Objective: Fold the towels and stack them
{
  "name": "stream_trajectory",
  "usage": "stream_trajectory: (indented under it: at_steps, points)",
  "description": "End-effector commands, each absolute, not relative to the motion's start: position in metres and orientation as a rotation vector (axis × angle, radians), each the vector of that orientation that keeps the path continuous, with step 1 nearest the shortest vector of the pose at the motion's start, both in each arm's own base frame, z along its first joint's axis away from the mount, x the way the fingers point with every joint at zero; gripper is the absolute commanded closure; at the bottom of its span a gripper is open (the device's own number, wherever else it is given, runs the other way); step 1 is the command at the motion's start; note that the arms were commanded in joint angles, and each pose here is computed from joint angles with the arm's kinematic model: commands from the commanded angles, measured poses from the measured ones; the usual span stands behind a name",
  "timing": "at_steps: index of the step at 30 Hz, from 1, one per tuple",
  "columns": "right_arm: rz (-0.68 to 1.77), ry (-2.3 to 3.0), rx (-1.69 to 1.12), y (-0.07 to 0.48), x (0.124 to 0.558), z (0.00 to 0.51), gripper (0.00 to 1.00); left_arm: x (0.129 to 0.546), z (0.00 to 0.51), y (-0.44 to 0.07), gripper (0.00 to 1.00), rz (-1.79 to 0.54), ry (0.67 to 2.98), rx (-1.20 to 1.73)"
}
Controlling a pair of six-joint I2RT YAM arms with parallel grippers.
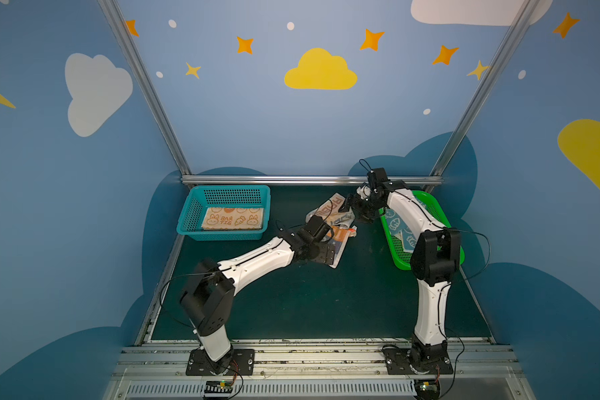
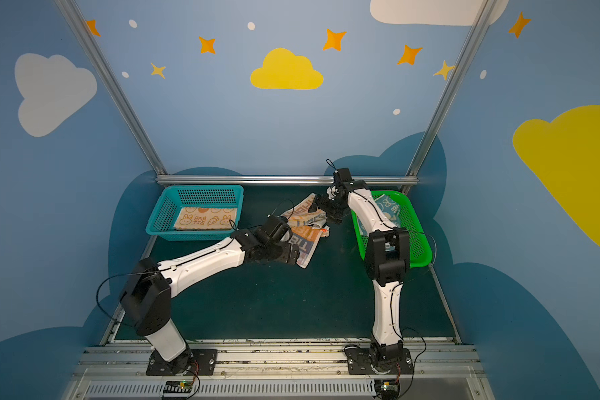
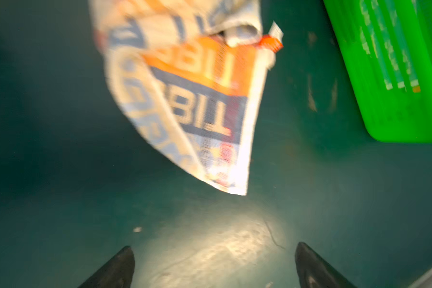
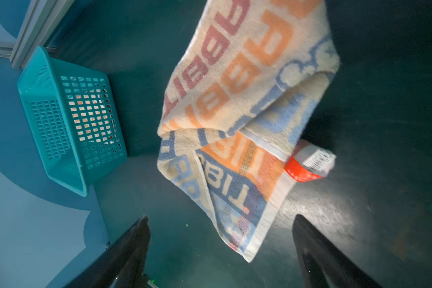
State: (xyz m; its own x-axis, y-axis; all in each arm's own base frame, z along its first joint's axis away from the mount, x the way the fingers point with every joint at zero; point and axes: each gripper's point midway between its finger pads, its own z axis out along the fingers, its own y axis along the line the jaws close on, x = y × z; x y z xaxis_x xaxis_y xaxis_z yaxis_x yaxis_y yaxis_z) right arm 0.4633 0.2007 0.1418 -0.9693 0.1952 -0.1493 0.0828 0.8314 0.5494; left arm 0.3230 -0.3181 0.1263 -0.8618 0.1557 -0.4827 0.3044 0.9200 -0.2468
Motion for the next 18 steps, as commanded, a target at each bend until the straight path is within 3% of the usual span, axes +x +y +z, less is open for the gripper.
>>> stream_trajectory:
  at_steps: [1, 8, 15, 18]
  points:
    - [0.811, 2.889, 0.250, 0.184, 0.446, 0.119, 0.11, 0.313, 0.108, -0.340, 0.01, -0.496, 2.698, 0.378]
    - [0.845, 2.922, 0.262, 0.172, 0.432, 0.104, 0.11, 0.312, 0.069, -0.359, 0.02, -0.396, 2.804, 0.466]
    - [0.874, 2.930, 0.278, 0.160, 0.428, 0.106, 0.11, 0.316, 0.031, -0.350, 0.13, -0.180, 2.915, 0.543]
    - [0.893, 2.920, 0.272, 0.161, 0.426, 0.108, 0.11, 0.318, 0.018, -0.346, 0.24, -0.102, 2.950, 0.566]
